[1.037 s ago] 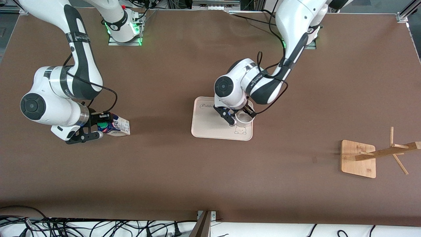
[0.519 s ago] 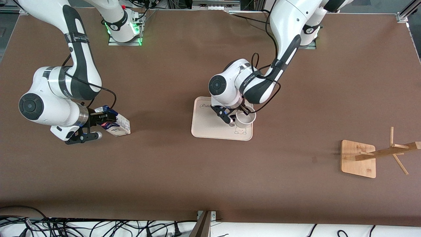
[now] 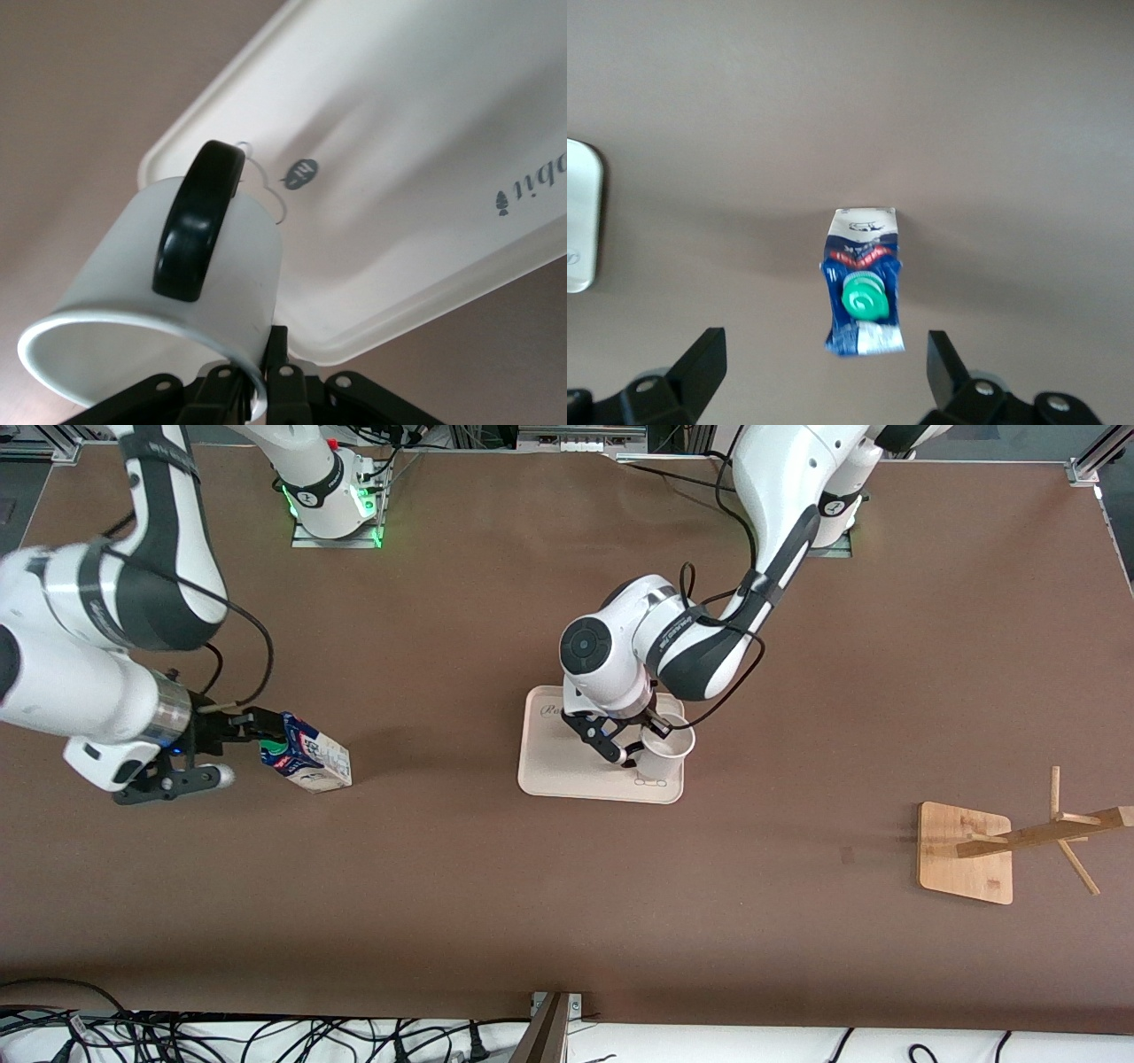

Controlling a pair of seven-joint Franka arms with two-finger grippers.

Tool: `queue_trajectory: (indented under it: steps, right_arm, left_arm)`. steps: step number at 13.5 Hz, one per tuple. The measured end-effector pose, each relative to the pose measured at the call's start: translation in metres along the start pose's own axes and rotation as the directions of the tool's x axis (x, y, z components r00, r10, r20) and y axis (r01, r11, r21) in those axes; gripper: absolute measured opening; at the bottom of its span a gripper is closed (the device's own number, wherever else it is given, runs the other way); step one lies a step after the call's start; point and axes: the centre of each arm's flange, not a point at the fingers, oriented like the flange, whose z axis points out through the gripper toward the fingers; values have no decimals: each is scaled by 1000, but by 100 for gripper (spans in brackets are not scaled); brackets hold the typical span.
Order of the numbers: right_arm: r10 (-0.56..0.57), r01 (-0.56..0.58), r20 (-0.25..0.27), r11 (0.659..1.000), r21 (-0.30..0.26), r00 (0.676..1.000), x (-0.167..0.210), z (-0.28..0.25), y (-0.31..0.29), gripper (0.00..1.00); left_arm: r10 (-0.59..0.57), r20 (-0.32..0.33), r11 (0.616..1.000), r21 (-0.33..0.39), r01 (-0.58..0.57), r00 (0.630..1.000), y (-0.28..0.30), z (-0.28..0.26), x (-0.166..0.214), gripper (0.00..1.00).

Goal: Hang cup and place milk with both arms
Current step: 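Place the carton on the table while the left gripper carries the mug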

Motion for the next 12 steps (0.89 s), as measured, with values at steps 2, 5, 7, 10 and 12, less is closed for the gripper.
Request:
queue_trajectory:
  steps: [2,5,7,10,12]
  right_arm:
    - [-6,6,4,1000,14,1000,-22,-37,-2,100]
    - [-7,7,-4,1000,24,1000,-52,-64,1,100]
    - [-10,10,-3,1000,14,1000,-72,-61,5,100]
    - [-47,47,-6,998,-31,999,-97,-53,-4,100]
    - [-60,59,-21,997,-52,998,-103,-60,-11,100]
  left_arm:
    - [-76,-33,997,13,76,997,-31,-58,-19,8]
    - [-280,-63,959,-72,275,958,-130,-133,-70,8]
    - [-419,-8,892,-188,410,908,-214,-151,-110,8]
    - [-582,122,725,-370,581,804,-339,-130,-173,8]
    - [-649,175,618,-448,647,741,-401,-106,-212,8]
